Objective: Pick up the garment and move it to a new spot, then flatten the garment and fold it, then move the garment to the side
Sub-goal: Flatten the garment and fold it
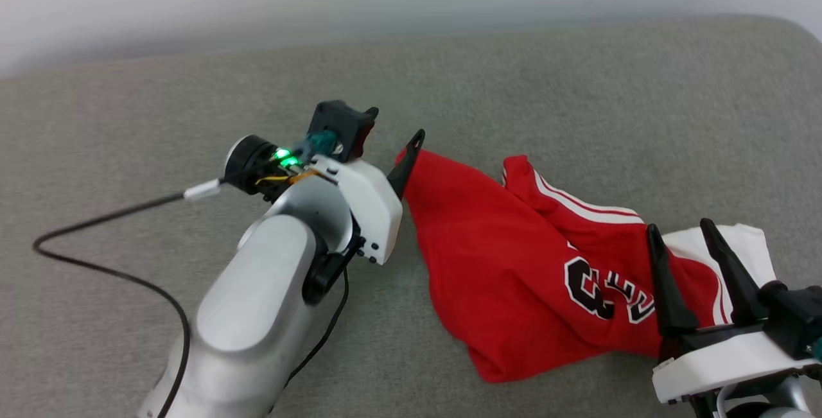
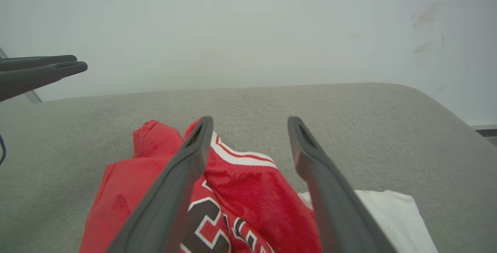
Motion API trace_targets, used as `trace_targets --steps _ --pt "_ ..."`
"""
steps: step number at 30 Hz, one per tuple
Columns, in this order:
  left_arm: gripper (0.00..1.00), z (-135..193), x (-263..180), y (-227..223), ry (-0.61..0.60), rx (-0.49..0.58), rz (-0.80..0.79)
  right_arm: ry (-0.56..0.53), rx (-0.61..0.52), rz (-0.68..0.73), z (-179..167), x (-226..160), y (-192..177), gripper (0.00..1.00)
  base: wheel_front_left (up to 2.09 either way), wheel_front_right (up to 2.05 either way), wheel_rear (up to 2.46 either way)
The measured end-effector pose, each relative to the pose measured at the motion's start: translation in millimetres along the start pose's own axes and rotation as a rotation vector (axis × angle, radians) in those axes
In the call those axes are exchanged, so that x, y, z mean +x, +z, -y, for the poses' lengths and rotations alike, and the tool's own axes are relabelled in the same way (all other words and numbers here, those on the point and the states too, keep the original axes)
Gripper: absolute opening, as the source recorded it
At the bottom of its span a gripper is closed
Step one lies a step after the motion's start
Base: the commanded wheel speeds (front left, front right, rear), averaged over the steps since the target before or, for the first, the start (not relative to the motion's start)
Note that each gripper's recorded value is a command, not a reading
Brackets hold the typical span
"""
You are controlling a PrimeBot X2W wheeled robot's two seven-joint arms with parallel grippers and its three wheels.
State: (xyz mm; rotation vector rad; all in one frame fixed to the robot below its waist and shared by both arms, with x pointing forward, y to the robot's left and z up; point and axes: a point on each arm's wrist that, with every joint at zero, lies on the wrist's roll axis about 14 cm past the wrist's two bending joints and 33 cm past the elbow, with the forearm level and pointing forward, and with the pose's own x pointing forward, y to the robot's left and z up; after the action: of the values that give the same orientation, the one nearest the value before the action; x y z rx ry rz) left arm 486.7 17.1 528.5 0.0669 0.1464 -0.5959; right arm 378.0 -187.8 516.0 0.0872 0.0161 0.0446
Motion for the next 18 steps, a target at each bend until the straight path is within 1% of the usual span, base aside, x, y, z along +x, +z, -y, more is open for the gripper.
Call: trace_targets --steps 5,8,12,17,18 --pt "1.00 23.5 30.9 -50.8 -0.121 0.004 -0.274 -0.041 0.006 -0.047 12.8 -0.3 -17.2 1.00 0.00 0.00 0.00" --pt "1.00 37.4 33.3 -87.9 -0.195 0.020 -0.446 -0.063 0.016 -0.075 18.8 -2.9 -27.0 1.00 0.00 0.00 0.00" --pt "1.00 44.2 25.7 -132.0 -0.259 0.038 -0.642 -0.089 0.023 -0.092 26.5 -3.4 -34.6 1.00 0.00 0.00 0.00" --pt "1.00 52.5 20.9 -150.0 -0.328 0.063 -0.780 -0.110 0.030 -0.106 32.8 -4.9 -41.0 1.00 0.00 0.00 0.00" --pt "0.49 53.5 20.8 -150.4 -0.337 0.066 -0.791 -0.113 0.031 -0.109 33.7 -5.3 -42.0 1.00 0.00 0.00 0.00"
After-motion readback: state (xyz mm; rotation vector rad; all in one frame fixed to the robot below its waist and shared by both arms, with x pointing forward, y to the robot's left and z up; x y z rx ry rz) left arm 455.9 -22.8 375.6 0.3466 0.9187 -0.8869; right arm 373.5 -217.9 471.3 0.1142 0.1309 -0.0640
